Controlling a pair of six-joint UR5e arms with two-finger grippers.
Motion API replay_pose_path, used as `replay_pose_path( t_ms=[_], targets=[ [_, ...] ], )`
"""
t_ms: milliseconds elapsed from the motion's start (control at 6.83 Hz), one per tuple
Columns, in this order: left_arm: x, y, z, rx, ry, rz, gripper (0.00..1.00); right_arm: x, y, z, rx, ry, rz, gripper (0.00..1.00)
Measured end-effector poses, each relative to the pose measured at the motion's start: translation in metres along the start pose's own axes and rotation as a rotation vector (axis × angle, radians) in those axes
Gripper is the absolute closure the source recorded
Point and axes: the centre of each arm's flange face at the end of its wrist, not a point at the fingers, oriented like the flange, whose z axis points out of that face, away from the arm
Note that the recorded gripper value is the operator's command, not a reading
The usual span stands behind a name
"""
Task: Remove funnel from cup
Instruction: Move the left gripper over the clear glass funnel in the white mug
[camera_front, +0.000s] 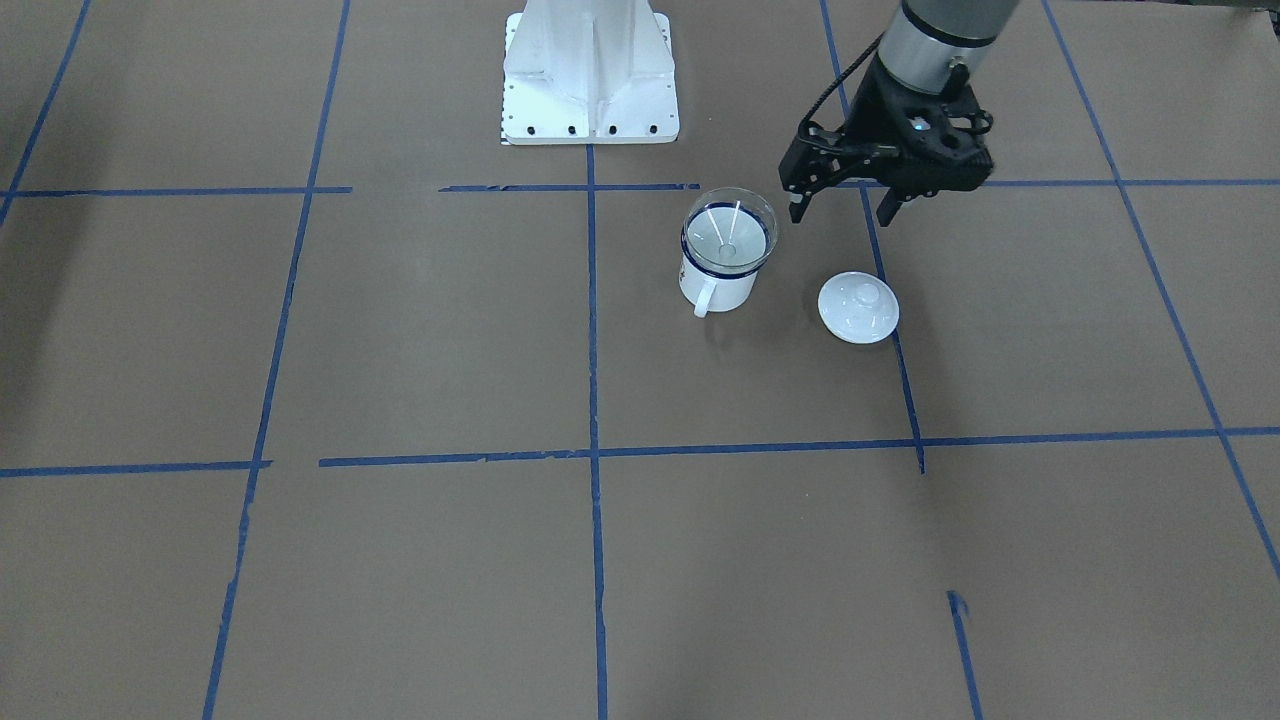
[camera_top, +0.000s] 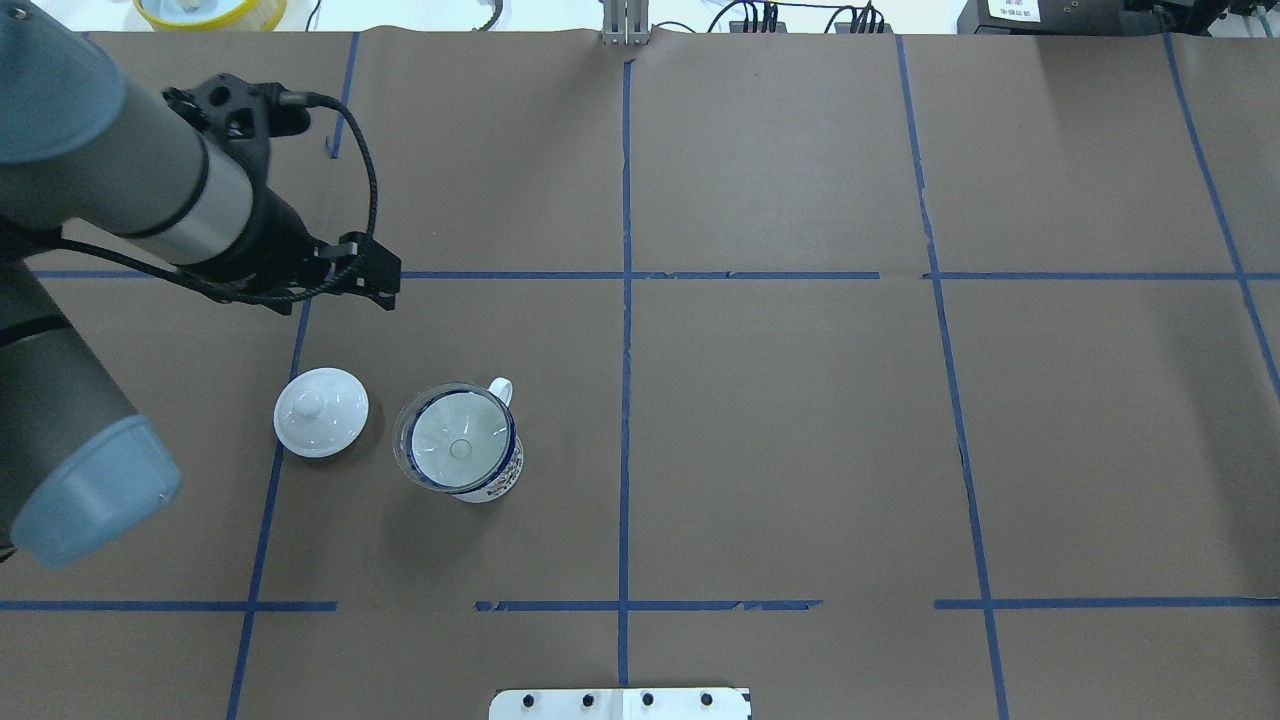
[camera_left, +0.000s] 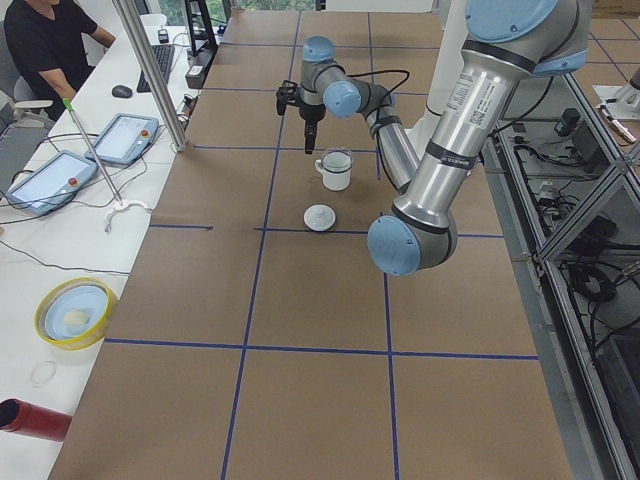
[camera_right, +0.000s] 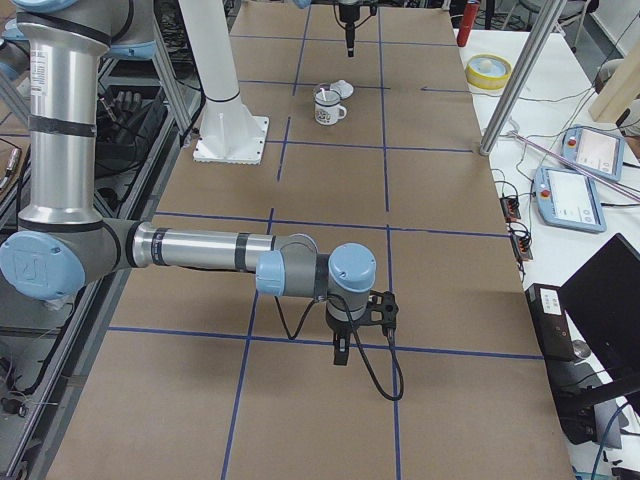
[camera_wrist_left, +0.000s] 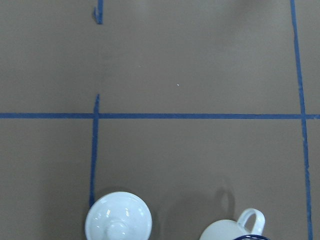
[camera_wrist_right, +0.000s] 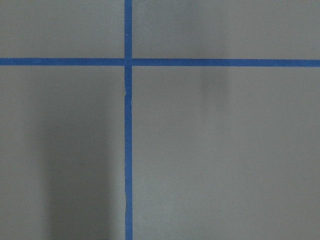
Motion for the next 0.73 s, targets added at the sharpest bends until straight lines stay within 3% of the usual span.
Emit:
replay_pose_path(
  t_ms=[293,732],
  targets=[
    [0.052,0.023,0.024,-0.032,-0.042,0.034,0.0,0.0,0.0,0.0,0.0,0.0,0.0,0.0],
    [0.089,0.05,0.103,-0.052,-0.093,0.01,0.02,0.0,0.0,0.0,0.0,0.0,0.0,0.0]
  ],
)
